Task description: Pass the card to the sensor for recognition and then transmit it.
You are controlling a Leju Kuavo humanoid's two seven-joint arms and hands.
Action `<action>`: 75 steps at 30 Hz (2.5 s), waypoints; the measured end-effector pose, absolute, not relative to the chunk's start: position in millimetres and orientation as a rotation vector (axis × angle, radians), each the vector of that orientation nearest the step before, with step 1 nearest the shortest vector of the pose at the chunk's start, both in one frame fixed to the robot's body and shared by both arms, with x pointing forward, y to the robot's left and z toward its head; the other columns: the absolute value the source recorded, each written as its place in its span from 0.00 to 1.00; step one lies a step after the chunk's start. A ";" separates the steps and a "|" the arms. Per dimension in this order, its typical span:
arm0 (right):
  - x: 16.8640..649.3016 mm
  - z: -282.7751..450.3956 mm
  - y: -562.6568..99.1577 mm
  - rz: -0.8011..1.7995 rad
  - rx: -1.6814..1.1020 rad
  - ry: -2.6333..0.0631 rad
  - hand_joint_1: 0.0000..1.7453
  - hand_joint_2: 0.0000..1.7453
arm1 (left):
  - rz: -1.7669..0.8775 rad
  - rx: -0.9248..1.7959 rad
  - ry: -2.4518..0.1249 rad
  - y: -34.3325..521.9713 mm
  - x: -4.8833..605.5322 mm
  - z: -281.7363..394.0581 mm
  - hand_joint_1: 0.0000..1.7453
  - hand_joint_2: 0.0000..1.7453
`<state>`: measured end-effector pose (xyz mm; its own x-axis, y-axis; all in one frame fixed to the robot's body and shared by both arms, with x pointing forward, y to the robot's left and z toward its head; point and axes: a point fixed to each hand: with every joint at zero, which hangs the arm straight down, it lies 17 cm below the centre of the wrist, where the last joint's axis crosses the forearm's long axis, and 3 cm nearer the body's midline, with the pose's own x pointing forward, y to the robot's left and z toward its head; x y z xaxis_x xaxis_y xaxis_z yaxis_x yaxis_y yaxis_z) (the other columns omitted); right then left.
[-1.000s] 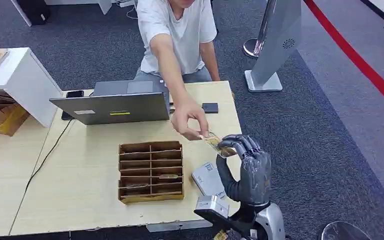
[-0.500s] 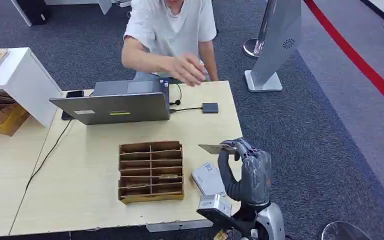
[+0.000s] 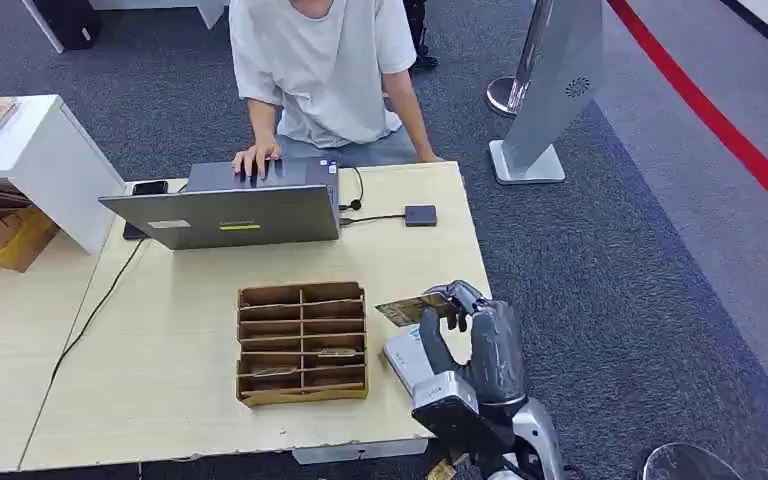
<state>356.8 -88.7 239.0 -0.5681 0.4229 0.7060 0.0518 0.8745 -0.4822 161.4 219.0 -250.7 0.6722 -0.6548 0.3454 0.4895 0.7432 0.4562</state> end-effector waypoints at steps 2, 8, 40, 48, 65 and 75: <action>357.7 235.6 -87.6 0.516 -0.311 -2.118 1.00 1.00 | -0.660 0.341 -0.521 218.7 161.7 -250.5 0.00 0.00; 360.9 224.3 -85.6 0.521 -0.244 -2.070 1.00 1.00 | -0.665 0.340 -0.523 218.3 162.0 -250.4 0.00 0.00; 376.1 119.3 -85.6 0.580 -0.047 -1.714 1.00 1.00 | -0.696 0.338 -0.521 222.3 161.0 -251.8 0.00 0.00; 377.0 109.1 -84.5 0.597 -0.040 -1.678 1.00 1.00 | -0.698 0.338 -0.521 222.6 161.1 -251.8 0.00 0.00; 390.3 65.2 -102.7 0.619 -0.121 -1.541 1.00 1.00 | -0.704 0.340 -0.521 223.0 161.1 -251.8 0.00 0.00; 393.8 46.2 -109.1 0.622 -0.152 -1.485 1.00 1.00 | -0.693 0.342 -0.517 224.8 160.8 -252.1 0.00 0.00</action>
